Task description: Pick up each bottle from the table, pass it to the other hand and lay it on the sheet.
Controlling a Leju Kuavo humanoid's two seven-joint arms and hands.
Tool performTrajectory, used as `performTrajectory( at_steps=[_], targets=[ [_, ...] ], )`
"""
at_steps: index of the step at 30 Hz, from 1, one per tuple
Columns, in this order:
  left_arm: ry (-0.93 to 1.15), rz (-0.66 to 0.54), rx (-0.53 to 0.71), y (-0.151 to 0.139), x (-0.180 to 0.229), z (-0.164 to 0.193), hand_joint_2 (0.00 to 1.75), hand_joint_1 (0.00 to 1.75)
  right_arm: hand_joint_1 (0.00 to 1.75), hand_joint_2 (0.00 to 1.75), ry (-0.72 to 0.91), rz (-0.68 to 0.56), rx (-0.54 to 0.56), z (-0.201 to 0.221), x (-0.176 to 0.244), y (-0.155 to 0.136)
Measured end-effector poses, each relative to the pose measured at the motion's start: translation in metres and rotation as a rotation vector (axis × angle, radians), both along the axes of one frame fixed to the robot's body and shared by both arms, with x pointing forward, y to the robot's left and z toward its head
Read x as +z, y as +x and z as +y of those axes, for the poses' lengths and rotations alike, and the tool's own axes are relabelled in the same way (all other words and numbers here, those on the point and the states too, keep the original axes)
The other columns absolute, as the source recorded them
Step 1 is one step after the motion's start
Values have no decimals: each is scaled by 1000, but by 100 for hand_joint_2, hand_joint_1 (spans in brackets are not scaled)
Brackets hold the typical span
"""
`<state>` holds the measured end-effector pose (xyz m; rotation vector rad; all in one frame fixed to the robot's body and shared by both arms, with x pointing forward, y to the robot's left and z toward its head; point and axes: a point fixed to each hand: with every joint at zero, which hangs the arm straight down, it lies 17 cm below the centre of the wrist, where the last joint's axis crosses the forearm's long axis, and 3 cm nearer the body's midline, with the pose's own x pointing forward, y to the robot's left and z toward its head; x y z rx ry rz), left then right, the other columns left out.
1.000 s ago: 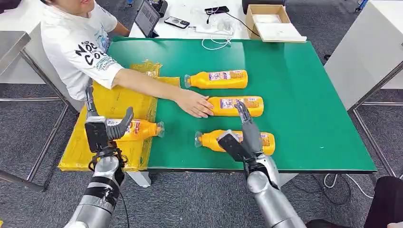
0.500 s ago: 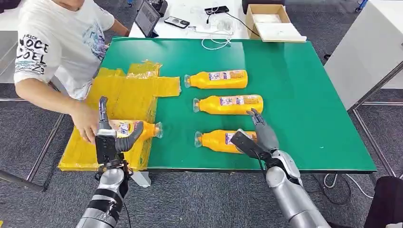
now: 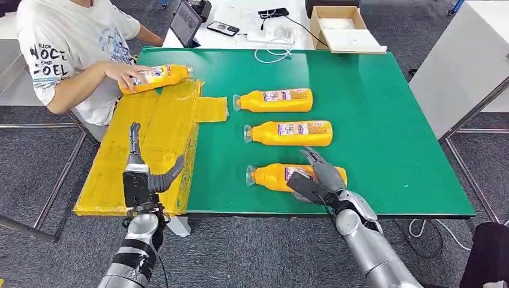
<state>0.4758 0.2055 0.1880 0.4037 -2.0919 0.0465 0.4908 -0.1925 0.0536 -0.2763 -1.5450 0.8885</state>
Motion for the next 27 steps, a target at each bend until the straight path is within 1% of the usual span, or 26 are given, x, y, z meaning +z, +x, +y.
performTrajectory(
  at_steps=[27],
  targets=[
    [-1, 6, -2, 0, -2, -1, 175, 0, 0, 175, -17, 11, 9, 0, -5, 1]
  ],
)
